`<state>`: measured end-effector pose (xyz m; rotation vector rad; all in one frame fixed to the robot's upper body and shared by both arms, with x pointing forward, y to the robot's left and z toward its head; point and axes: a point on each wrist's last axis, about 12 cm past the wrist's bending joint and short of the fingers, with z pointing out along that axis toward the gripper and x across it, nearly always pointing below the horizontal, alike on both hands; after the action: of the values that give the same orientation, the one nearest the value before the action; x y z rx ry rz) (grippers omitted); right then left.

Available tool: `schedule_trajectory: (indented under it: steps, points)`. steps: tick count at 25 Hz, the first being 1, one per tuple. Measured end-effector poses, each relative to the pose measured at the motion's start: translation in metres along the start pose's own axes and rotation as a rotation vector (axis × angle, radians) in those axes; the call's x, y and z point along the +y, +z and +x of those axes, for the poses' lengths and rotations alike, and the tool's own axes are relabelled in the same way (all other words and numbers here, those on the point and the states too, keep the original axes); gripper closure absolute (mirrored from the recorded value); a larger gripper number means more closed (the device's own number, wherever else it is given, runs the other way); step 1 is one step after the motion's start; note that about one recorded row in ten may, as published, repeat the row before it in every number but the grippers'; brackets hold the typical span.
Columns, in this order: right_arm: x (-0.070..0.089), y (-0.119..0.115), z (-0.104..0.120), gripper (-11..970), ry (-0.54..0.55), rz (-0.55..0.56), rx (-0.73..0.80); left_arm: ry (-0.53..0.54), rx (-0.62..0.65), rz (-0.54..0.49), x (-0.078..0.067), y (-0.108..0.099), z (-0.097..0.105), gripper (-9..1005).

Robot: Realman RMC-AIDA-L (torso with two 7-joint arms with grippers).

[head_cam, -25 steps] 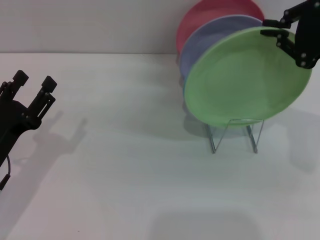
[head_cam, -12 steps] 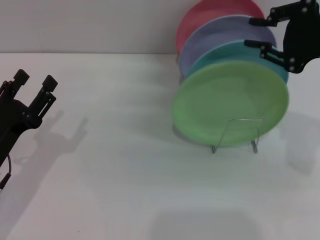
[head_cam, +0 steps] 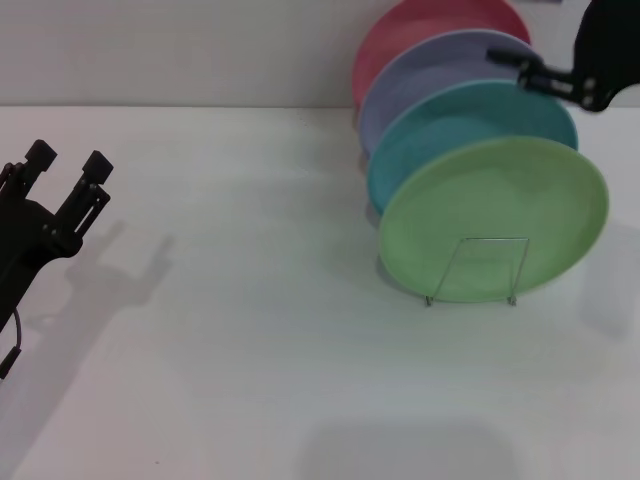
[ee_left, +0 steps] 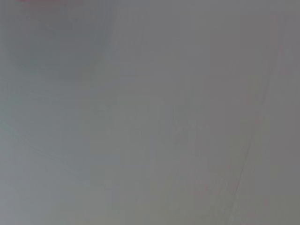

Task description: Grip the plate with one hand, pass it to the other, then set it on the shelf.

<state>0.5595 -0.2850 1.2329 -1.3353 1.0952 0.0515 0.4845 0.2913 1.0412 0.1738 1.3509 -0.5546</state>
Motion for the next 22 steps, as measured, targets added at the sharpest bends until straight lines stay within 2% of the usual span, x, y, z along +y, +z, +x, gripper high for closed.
schedule_trajectory:
  steps: [5, 9, 11, 14, 18, 19, 22]
  points:
    - [-0.009, -0.005, 0.008, 457, 0.125, 0.128, -0.071, 0.001, -0.005, -0.002, 0.0, 0.0, -0.001, 264]
    - [-0.011, -0.012, 0.022, 459, 0.297, 0.243, -0.155, 0.004, -0.016, -0.013, 0.003, 0.0, -0.003, 264]
    - [-0.01, -0.018, 0.033, 459, 0.422, 0.312, -0.199, 0.007, -0.024, -0.024, 0.004, -0.001, -0.004, 264]
    - [-0.002, -0.028, 0.049, 458, 0.591, 0.394, -0.254, 0.012, -0.037, -0.042, 0.007, -0.003, -0.006, 264]
    - [0.014, -0.049, 0.068, 458, 0.75, 0.518, -0.312, 0.013, -0.046, -0.051, 0.008, -0.005, -0.007, 264]
    - [0.02, -0.055, 0.073, 458, 0.794, 0.558, -0.332, 0.02, -0.086, -0.083, 0.012, -0.015, -0.012, 265]
    - [0.036, -0.074, 0.086, 457, 0.891, 0.659, -0.37, 0.025, -0.117, -0.108, 0.015, -0.023, -0.016, 265]
